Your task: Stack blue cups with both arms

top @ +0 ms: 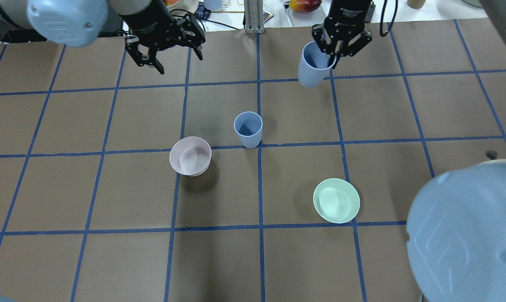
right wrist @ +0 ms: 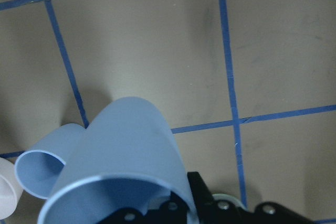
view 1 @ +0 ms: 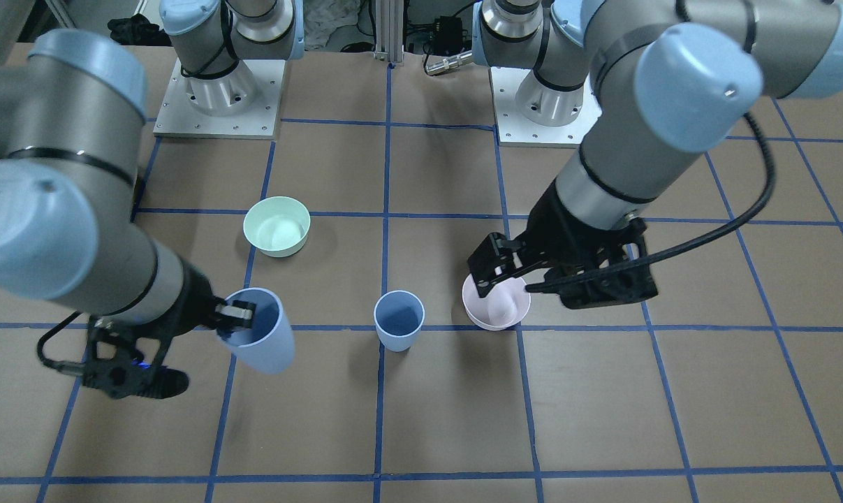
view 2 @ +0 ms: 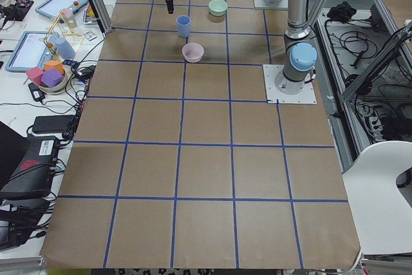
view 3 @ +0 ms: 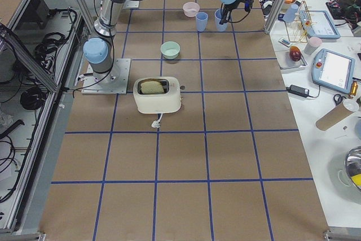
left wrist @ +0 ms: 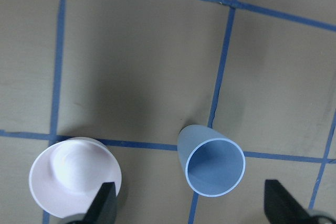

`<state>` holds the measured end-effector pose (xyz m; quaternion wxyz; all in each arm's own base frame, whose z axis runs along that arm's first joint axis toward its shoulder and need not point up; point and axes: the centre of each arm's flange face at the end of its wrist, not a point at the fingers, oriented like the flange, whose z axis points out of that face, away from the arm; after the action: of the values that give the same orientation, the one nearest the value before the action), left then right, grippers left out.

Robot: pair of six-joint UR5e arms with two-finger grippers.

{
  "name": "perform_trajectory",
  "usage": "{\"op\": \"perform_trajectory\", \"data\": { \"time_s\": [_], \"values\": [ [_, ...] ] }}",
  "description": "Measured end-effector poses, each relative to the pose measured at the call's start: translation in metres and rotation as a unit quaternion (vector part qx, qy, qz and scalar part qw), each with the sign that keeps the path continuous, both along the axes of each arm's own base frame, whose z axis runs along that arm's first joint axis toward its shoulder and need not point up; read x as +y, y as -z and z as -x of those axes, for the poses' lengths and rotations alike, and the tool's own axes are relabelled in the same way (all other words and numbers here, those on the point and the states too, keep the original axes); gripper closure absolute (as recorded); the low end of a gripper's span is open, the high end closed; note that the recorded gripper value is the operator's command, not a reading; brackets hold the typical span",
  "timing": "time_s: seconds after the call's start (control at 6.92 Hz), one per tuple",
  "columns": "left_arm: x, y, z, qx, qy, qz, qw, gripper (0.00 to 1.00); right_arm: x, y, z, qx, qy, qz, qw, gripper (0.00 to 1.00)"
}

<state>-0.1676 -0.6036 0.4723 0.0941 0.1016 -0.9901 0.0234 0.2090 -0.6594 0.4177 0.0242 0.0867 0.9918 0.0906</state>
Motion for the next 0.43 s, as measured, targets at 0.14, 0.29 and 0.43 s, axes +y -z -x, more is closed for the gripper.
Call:
{"op": "perform_trajectory", "data": {
  "time_s": [0.14,0.29,0.43],
  "values": [
    [0.017,-0.026,-0.018,-0.02,-0.001,0.016,0.9997,0.0,0.02,-0.004,-0.047,0.008,0.013,-0.002,0.9999,1.0],
    [0.038,-0.035,-0.027,-0.046,0.0,0.019,0.9988,0.0,0.038,-0.002,-0.086,0.015,0.021,-0.008,0.9996,1.0],
    [0.059,-0.025,-0.033,-0.071,-0.001,0.019,0.9973,0.0,0.053,0.005,-0.115,0.021,0.026,-0.016,0.9993,1.0]
  ]
}}
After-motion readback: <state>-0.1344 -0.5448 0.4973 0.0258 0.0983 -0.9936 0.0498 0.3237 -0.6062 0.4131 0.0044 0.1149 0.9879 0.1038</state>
